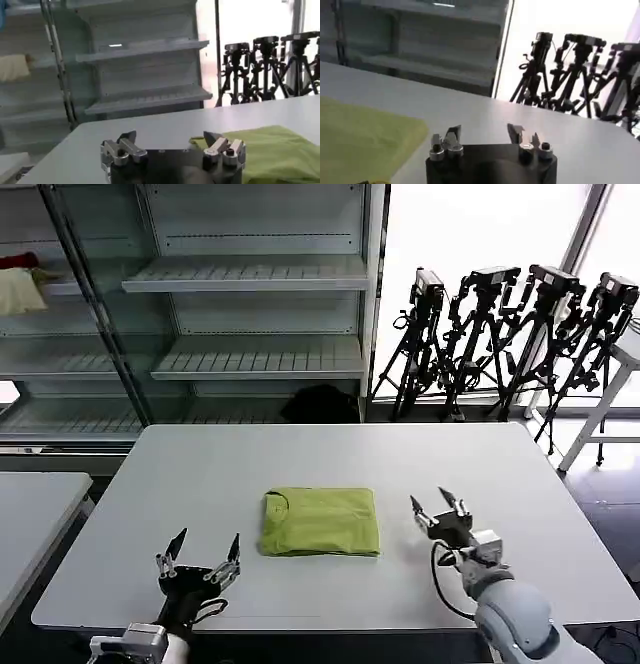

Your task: Fold and organize the clothes.

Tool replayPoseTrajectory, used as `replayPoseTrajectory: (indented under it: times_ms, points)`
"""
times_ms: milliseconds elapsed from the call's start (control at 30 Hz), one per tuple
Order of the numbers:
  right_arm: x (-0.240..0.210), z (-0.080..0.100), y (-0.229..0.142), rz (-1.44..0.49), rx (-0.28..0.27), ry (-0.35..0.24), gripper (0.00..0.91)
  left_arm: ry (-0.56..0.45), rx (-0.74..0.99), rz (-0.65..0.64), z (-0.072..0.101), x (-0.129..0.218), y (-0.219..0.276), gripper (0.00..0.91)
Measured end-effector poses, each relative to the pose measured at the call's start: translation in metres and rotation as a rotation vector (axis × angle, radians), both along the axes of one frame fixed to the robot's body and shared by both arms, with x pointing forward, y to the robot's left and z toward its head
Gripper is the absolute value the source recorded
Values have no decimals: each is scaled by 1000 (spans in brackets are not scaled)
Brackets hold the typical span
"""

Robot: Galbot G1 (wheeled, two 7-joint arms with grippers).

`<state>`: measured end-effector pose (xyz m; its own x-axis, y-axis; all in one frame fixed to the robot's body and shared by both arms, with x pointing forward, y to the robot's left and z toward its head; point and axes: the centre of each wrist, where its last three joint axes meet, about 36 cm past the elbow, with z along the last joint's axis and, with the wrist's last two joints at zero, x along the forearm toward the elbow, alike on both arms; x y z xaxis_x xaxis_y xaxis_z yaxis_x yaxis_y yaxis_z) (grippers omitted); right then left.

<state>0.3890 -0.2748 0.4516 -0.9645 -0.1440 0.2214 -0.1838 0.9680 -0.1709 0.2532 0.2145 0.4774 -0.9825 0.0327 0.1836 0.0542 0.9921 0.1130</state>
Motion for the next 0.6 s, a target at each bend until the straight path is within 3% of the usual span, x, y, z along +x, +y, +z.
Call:
replayPoseTrajectory:
  times_ms: [267,433,600]
  points:
    - [-61,11,-11,-94,7,-123,907,-84,-14,-22,-27,-9,-12,907]
    - [-103,0,-6,-145,23,-185,907,-140,-20,-32,-54,-17,-18,907]
    - [-141,-17,-3,-172,37,-243,907,-190,-24,-25,-69,-25,-18,907]
